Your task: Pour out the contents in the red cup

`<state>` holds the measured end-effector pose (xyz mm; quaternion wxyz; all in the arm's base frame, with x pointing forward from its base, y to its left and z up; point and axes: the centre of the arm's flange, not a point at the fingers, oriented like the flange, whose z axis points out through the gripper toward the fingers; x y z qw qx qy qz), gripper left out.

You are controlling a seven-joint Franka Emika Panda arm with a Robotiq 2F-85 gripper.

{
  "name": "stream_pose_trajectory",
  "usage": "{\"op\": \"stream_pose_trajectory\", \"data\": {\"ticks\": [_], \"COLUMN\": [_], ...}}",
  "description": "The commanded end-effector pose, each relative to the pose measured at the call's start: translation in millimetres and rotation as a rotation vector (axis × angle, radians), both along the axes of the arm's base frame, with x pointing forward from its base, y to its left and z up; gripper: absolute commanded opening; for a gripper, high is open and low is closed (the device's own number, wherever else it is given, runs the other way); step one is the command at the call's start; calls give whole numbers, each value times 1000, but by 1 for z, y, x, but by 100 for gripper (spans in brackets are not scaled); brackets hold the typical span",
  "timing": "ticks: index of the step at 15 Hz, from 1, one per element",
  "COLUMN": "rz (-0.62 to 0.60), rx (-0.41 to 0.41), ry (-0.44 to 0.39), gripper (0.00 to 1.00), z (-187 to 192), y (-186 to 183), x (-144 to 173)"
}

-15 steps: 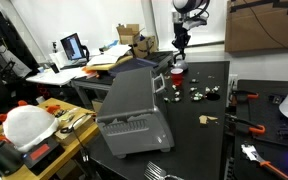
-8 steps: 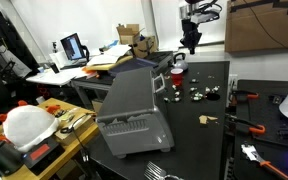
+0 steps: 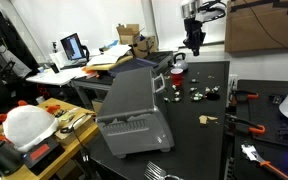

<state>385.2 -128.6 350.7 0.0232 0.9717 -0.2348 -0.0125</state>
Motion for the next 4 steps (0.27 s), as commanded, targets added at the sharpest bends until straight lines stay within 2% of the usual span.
{"op": "stream_pose_trajectory", "data": {"ticks": [1, 3, 4], "rz": [-19, -37, -41], "rx": [8, 14, 13], "ry": [11, 39, 44], "gripper": [16, 31, 34], "z": [-3, -9, -12], "y": [5, 16, 18], "x": [0, 1, 2]}}
